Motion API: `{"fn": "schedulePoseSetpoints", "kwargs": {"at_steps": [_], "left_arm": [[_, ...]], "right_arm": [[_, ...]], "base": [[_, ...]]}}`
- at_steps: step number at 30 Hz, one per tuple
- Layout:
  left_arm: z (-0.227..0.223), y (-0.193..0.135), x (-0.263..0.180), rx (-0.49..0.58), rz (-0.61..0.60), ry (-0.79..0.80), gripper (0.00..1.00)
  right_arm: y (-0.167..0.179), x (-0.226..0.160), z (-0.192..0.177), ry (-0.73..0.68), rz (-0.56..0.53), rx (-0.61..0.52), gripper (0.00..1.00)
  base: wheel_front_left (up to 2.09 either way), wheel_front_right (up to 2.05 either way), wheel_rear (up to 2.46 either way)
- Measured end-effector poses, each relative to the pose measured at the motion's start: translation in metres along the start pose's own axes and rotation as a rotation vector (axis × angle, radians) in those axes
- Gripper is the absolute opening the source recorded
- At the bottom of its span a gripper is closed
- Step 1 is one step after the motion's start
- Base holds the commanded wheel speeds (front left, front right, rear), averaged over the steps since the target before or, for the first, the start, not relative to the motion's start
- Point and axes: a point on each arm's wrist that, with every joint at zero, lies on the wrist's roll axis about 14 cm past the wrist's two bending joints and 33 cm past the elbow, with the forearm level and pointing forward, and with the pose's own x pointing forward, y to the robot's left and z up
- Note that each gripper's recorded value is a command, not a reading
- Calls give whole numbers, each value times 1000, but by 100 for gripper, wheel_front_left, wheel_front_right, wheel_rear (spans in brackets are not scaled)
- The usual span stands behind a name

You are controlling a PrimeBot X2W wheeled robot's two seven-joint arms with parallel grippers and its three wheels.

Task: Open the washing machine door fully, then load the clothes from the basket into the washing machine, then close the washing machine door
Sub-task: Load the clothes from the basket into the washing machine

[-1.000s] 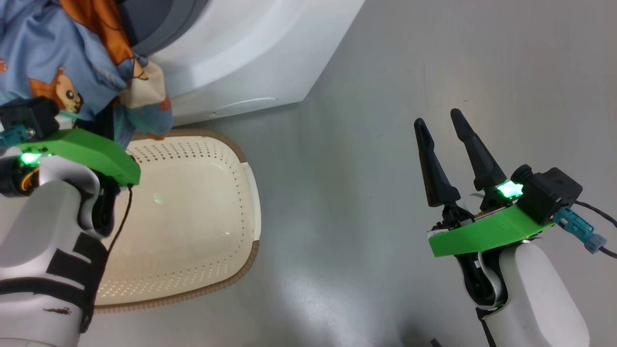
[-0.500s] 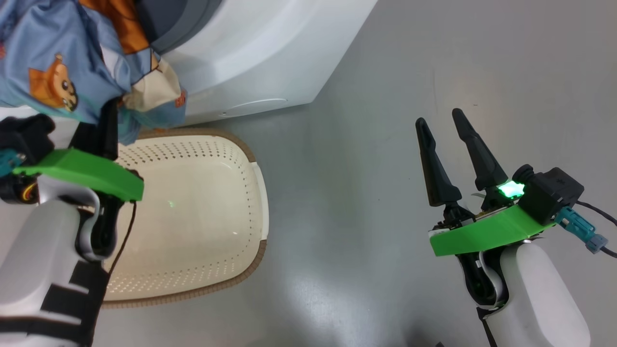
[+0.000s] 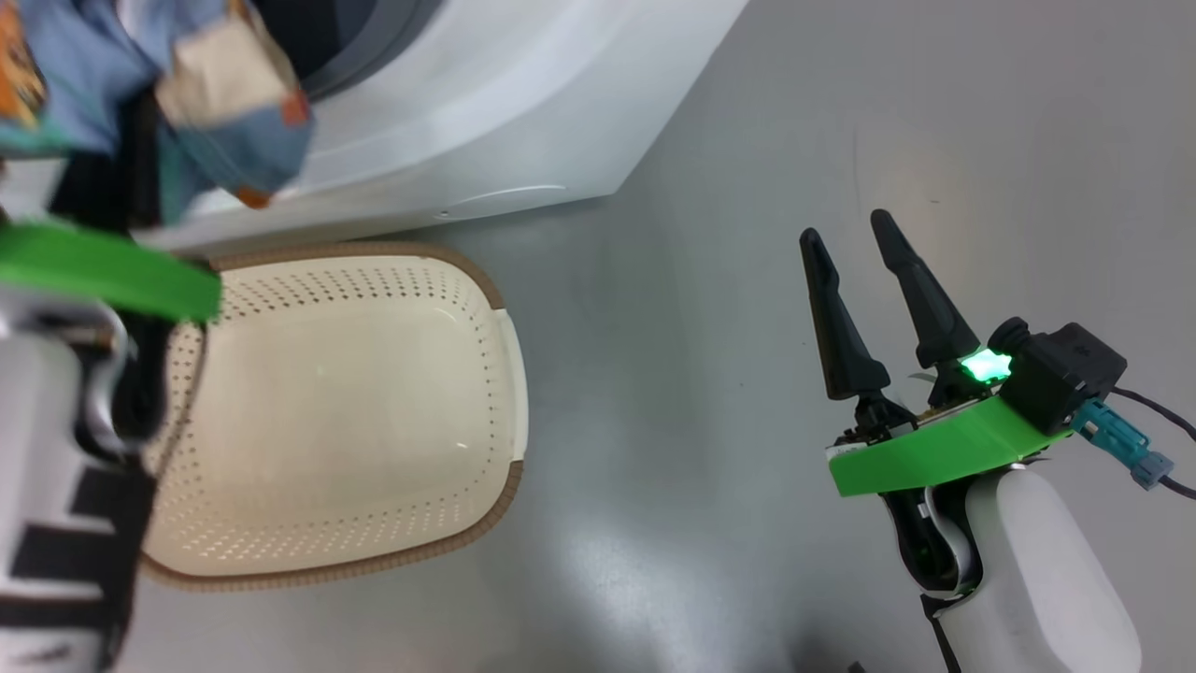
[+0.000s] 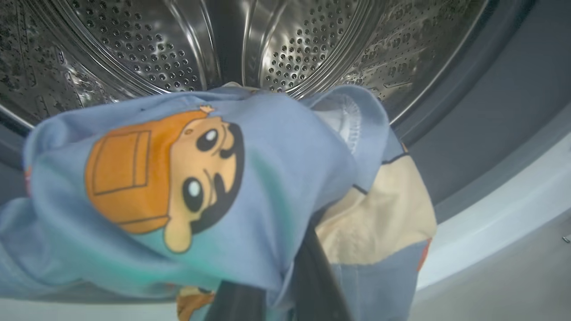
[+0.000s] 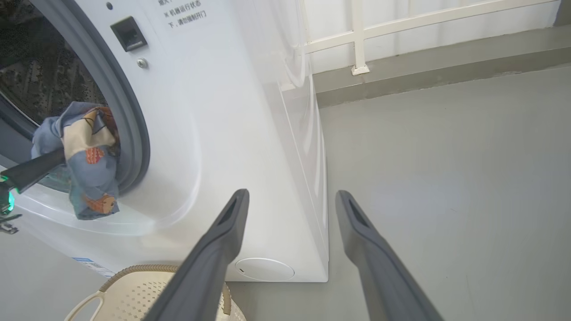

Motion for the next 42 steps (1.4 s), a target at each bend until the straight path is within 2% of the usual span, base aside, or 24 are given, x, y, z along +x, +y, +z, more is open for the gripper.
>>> {"fn": "schedulePoseSetpoints", "kwargs": {"at_steps": [4, 10, 14, 21, 29, 30, 31, 42], "left_arm": [[12, -1, 26, 34, -16, 4, 0], [5, 2, 65, 55, -12, 60, 0], [8, 5, 88, 108, -10, 67, 0], [32, 13, 129, 183, 17, 22, 0], [18, 15, 151, 206, 32, 84, 0], [13, 16, 152, 206, 37, 109, 55], [8, 17, 153, 210, 41, 137, 100], [-7, 18, 142, 211, 48, 205, 100]], "right_arm": [[-6, -1, 0, 2, -14, -5, 100], [-18, -6, -1, 10, -49, -10, 100], [-24, -8, -4, 19, -62, -15, 100], [-31, -13, -5, 32, -81, -33, 100], [-39, -16, -1, 28, -103, -23, 100], [-40, -17, -1, 29, -106, -26, 100], [-41, -17, -1, 30, -109, -27, 100], [-33, -13, -2, 26, -88, -13, 100]], "base": [[0, 0, 0], [0, 0, 0], [0, 0, 0], [0, 0, 0], [0, 0, 0], [0, 0, 0], [0, 0, 0], [0, 0, 0]]}}
